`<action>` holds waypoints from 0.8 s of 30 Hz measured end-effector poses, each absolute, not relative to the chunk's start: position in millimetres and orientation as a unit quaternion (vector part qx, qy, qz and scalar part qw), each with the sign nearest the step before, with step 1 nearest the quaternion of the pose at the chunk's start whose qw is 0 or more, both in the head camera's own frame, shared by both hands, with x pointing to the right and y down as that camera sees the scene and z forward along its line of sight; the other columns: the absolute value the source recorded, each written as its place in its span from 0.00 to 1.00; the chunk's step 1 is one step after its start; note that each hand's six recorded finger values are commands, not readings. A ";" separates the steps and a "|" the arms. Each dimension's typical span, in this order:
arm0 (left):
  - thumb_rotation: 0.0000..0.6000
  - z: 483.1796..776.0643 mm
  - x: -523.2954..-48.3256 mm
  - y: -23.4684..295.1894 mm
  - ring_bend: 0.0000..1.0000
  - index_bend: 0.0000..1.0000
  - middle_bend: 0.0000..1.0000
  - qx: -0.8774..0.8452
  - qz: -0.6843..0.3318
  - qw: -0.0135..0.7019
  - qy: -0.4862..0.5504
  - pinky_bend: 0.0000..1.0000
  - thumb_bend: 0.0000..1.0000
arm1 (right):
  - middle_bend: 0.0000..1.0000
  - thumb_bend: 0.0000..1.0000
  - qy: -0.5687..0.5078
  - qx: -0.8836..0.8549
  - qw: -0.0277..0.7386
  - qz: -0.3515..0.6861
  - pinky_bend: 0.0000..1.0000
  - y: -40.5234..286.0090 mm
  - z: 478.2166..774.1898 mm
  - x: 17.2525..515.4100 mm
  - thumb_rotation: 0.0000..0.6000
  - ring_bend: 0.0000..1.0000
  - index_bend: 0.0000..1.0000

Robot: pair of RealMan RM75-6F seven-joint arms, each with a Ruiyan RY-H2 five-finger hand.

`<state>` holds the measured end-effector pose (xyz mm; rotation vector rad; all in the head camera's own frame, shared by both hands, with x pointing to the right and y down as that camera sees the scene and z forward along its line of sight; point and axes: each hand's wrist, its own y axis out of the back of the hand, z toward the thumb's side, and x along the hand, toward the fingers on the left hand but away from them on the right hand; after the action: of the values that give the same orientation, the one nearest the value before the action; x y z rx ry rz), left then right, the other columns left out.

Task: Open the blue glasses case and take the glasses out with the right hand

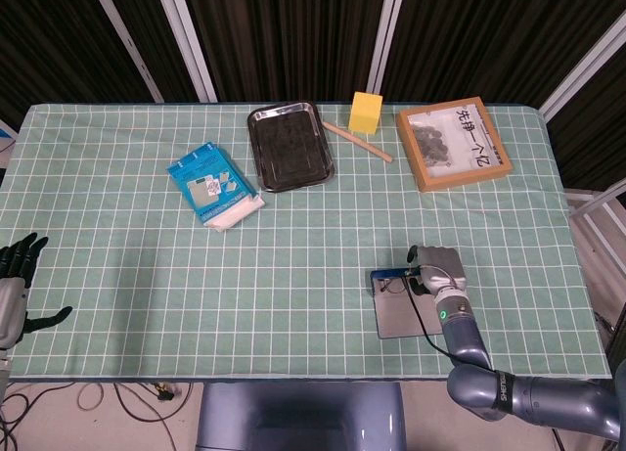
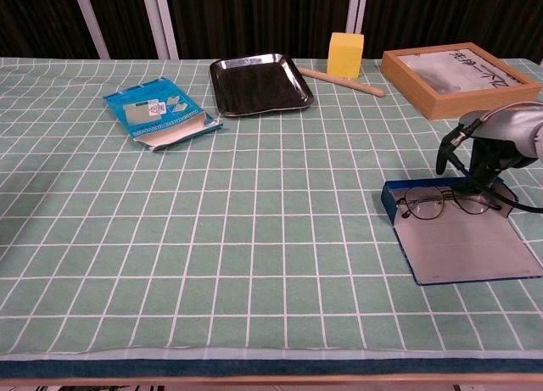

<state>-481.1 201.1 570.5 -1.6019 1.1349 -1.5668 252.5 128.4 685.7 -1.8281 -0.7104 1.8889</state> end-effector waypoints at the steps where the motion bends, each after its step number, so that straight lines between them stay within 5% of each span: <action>1: 1.00 570.6 -481.2 201.2 0.00 0.00 0.00 -0.606 -0.593 0.310 0.429 0.00 0.00 | 1.00 0.48 -0.255 -0.657 0.207 0.679 1.00 128.5 686.2 252.4 1.00 1.00 0.38; 24: 1.00 570.6 -481.9 200.4 0.00 0.00 0.00 -0.605 -0.593 0.309 0.431 0.00 0.00 | 1.00 0.48 -0.254 -0.651 0.194 0.688 1.00 131.1 694.4 256.6 1.00 1.00 0.41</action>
<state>-481.9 200.4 570.6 -1.5999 1.1395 -1.5683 256.6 131.1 694.4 -1.8259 -0.7127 1.9291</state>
